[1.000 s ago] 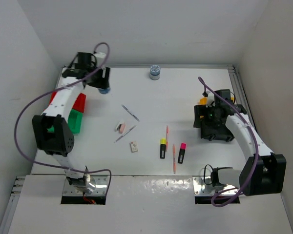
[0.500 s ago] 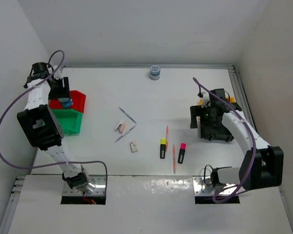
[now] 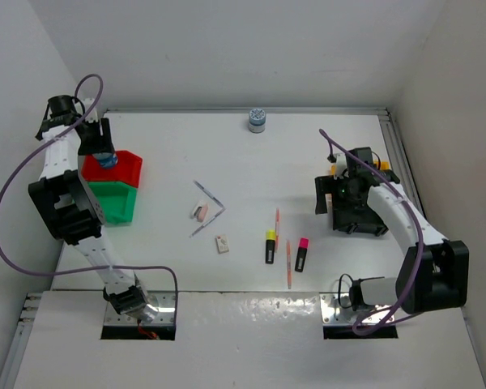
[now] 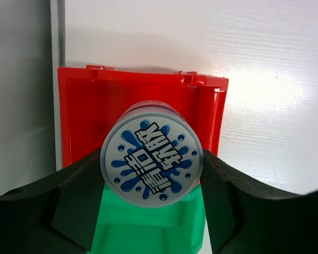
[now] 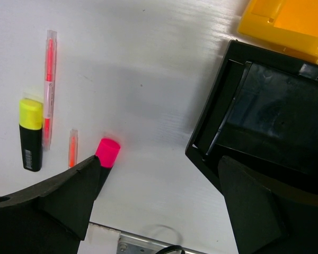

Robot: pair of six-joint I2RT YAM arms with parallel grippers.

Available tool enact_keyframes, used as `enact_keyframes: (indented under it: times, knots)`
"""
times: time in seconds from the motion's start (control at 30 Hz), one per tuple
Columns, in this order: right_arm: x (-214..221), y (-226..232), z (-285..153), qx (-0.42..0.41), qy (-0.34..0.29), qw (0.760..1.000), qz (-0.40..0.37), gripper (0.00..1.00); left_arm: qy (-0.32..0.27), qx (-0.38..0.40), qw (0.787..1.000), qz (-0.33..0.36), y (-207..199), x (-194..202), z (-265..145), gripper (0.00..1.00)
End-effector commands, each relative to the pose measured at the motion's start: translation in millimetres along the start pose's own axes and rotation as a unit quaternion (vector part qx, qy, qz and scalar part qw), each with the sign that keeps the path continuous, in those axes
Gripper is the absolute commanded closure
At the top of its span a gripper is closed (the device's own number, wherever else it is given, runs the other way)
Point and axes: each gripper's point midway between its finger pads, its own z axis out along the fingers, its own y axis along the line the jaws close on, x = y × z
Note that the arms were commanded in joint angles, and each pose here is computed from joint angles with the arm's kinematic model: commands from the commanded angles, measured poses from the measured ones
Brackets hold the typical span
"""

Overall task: Sort the stationery into containers
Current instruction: Place the stationery in the storage box.

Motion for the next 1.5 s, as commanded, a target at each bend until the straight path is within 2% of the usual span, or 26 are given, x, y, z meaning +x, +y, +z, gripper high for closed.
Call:
enact_keyframes:
  times: [0.0, 0.53, 0.9, 1.1, 1.3, 1.4, 1.47]
  knots:
    - [-17, 4, -3, -0.005, -0.021, 1.000, -0.004, 0.10, -0.042, -0.026, 0.999, -0.004, 16, -28, -4, 0.91]
    - [-16, 4, -2, -0.004, -0.012, 1.000, -0.005, 0.09, -0.015, -0.050, 0.998, -0.034, 55, -10, 28, 0.85]
    - [-15, 4, -3, -0.003, -0.010, 1.000, -0.008, 0.09, -0.001, -0.051, 0.998, -0.042, 58, 3, 40, 0.76]
    - [-15, 4, -2, -0.003, -0.010, 1.000, -0.007, 0.09, 0.004, -0.044, 0.998, -0.045, 52, 9, 36, 0.66]
    - [-14, 4, -3, -0.004, -0.010, 1.000, -0.006, 0.09, -0.002, -0.036, 0.998, -0.042, 48, 5, 31, 0.38]
    - [-15, 5, -5, -0.004, -0.013, 1.000, -0.006, 0.09, -0.008, -0.030, 0.999, -0.042, 45, 0, 27, 0.35]
    - [-20, 5, -8, -0.006, -0.022, 1.000, -0.004, 0.09, -0.014, -0.029, 0.999, -0.041, 43, -6, 22, 0.29]
